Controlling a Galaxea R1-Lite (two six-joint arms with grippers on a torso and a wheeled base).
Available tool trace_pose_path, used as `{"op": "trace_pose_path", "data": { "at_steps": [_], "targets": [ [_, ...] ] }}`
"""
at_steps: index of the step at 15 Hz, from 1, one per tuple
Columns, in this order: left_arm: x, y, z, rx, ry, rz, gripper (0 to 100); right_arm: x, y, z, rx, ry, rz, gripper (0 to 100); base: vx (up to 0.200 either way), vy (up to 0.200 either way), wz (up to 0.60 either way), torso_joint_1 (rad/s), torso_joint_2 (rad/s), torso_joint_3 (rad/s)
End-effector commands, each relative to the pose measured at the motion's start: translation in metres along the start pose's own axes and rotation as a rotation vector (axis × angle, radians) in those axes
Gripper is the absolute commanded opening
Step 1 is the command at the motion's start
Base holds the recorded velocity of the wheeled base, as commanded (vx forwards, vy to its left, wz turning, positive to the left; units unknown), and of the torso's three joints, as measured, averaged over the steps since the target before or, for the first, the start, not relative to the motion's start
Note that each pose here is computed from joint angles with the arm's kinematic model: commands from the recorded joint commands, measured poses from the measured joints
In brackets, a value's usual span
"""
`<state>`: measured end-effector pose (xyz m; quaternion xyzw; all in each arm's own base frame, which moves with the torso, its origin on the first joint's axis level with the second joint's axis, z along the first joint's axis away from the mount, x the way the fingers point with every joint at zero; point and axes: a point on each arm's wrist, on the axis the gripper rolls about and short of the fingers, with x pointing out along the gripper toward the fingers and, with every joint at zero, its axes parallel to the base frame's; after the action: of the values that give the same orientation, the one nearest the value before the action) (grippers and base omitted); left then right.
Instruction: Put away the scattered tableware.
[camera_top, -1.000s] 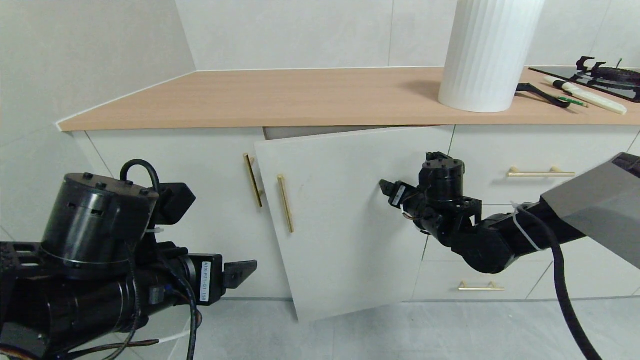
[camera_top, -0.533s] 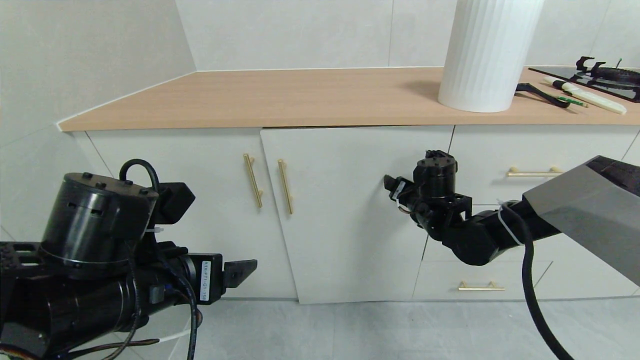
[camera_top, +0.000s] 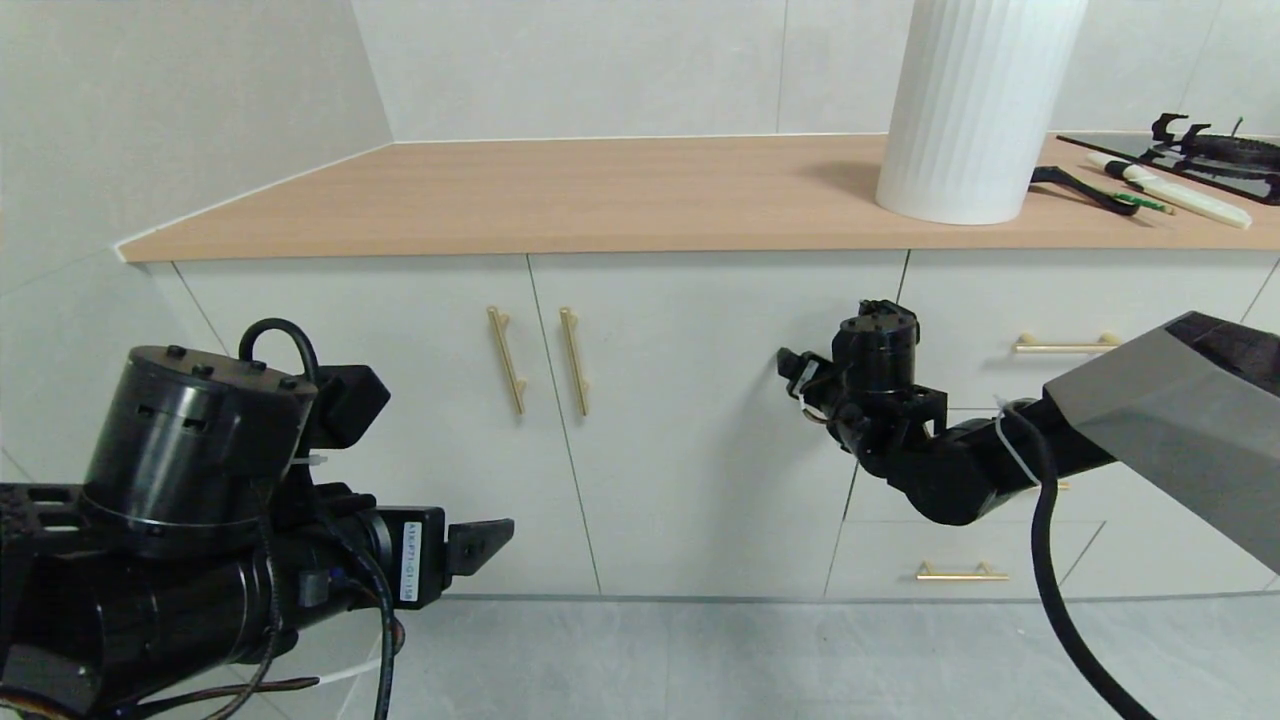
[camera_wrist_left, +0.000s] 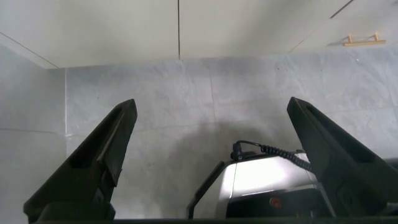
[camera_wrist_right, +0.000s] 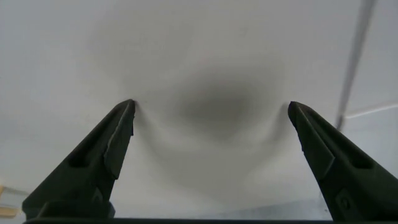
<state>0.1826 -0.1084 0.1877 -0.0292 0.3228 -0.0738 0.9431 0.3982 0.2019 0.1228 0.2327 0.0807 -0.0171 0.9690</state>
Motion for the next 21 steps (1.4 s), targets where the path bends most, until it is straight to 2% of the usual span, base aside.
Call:
{"op": "trace_pose_path", "data": {
  "at_steps": [1, 2, 3, 4, 5, 6, 8, 10, 11, 12, 13, 14, 15, 17, 18, 20, 21],
  "targets": [
    [0.000, 0.000, 0.000, -0.001, -0.002, 0.000, 100, -0.017, 0.004, 0.006, -0.007, 0.023, 0.033, 100, 0.000, 0.000, 0.00, 0.000, 0.00, 0.000],
    [0.000, 0.000, 0.000, 0.000, 0.000, 0.001, 100, -0.035, 0.006, 0.009, -0.016, 0.073, 0.093, 100, 0.000, 0.000, 0.00, 0.000, 0.00, 0.000],
    [-0.001, 0.000, 0.001, -0.002, -0.004, -0.001, 100, -0.072, -0.004, 0.013, -0.043, 0.207, 0.228, 100, 0.000, 0.000, 0.00, 0.000, 0.00, 0.000],
    [0.000, 0.000, 0.000, -0.001, -0.002, 0.000, 100, -0.095, -0.013, 0.019, -0.077, 0.287, 0.342, 100, 0.000, 0.000, 0.00, 0.000, 0.00, 0.000],
    [0.000, 0.000, 0.001, -0.003, -0.003, 0.000, 100, -0.107, -0.017, 0.024, -0.102, 0.320, 0.413, 100, 0.000, 0.000, 0.00, 0.000, 0.00, 0.000],
    [0.000, 0.000, 0.001, -0.003, -0.003, 0.000, 100, -0.114, -0.018, 0.029, -0.110, 0.320, 0.440, 100, 0.000, 0.000, 0.00, 0.000, 0.00, 0.000],
    [-0.003, 0.001, 0.002, -0.007, -0.013, -0.003, 100, -0.118, -0.017, 0.037, -0.114, 0.272, 0.410, 100, 0.000, 0.000, 0.00, 0.000, 0.00, 0.000],
    [-0.013, 0.005, 0.006, -0.022, -0.064, -0.011, 100, -0.130, -0.017, 0.053, -0.137, 0.191, 0.373, 100, 0.000, 0.000, 0.00, 0.000, 0.00, 0.000],
    [-0.014, 0.005, 0.007, -0.024, -0.068, -0.011, 100, -0.131, -0.017, 0.054, -0.137, 0.186, 0.370, 100, 0.000, 0.000, 0.00, 0.000, 0.00, 0.000],
    [-0.031, 0.017, 0.014, -0.041, -0.152, -0.004, 100, -0.155, -0.027, 0.072, -0.161, 0.089, 0.294, 100, 0.000, 0.000, 0.00, 0.000, 0.00, 0.000],
    [-0.035, 0.020, 0.016, -0.041, -0.170, 0.001, 100, -0.162, -0.030, 0.079, -0.164, 0.064, 0.284, 100, 0.000, 0.000, 0.00, 0.000, 0.00, 0.000],
    [-0.051, 0.025, 0.018, -0.048, -0.227, -0.004, 100, -0.191, -0.042, 0.103, -0.156, -0.018, 0.284, 100, 0.000, 0.000, 0.00, 0.000, 0.00, 0.000],
    [-0.059, 0.029, 0.020, -0.054, -0.264, -0.004, 100, -0.203, -0.051, 0.113, -0.155, -0.055, 0.274, 100, 0.000, 0.000, 0.00, 0.000, 0.00, 0.000],
    [-0.094, 0.045, 0.021, -0.064, -0.415, 0.016, 100, -0.247, -0.082, 0.130, -0.218, -0.165, 0.239, 100, 0.000, 0.000, 0.00, 0.000, 0.00, 0.000],
    [-0.109, 0.051, 0.017, -0.070, -0.465, 0.027, 100, -0.260, -0.094, 0.134, -0.233, -0.201, 0.215, 100, 0.000, 0.000, 0.00, 0.000, 0.00, 0.000],
    [-0.160, 0.067, -0.007, -0.062, -0.637, 0.031, 100, -0.302, -0.125, 0.142, -0.267, -0.330, 0.127, 100, 0.000, 0.000, 0.00, 0.000, 0.00, 0.000],
    [-0.174, 0.072, -0.014, -0.071, -0.682, 0.047, 100, -0.314, -0.131, 0.144, -0.275, -0.367, 0.106, 100, 0.000, 0.000, 0.00, 0.000, 0.00, 0.000]
  ]
}}
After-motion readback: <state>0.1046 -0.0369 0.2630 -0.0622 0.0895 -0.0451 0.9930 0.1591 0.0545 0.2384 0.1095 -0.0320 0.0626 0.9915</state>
